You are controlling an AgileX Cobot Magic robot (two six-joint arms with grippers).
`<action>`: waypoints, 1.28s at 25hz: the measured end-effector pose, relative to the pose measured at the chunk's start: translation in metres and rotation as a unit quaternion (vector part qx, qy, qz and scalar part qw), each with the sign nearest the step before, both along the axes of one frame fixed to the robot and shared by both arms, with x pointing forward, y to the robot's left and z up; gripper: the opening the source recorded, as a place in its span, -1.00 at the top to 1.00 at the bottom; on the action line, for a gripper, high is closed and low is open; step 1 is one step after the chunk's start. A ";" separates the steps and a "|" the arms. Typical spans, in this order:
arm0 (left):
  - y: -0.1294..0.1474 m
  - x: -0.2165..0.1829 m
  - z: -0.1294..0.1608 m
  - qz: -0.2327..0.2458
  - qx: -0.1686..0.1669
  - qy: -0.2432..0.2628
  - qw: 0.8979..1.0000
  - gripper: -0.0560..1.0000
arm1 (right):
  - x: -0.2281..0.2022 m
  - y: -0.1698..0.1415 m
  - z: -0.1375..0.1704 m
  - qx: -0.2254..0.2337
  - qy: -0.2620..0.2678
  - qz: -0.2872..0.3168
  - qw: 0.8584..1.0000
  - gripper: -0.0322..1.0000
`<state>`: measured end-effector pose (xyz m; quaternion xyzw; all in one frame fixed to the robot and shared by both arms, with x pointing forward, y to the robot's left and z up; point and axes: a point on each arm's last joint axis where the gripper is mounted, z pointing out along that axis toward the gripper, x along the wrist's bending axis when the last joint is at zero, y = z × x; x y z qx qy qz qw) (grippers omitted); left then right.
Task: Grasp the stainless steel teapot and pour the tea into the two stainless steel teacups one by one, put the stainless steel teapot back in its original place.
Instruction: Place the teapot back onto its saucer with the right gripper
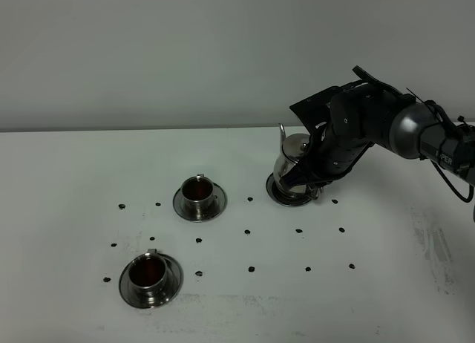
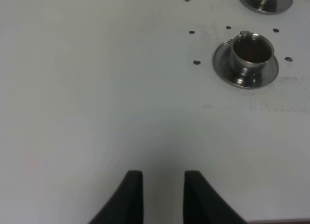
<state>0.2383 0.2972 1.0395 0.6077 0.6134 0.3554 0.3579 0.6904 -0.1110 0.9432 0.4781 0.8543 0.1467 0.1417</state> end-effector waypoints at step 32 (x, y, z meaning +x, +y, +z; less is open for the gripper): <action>0.000 0.000 0.000 0.000 0.000 0.000 1.000 0.44 | -0.001 0.002 0.000 0.002 0.002 0.000 1.000 0.54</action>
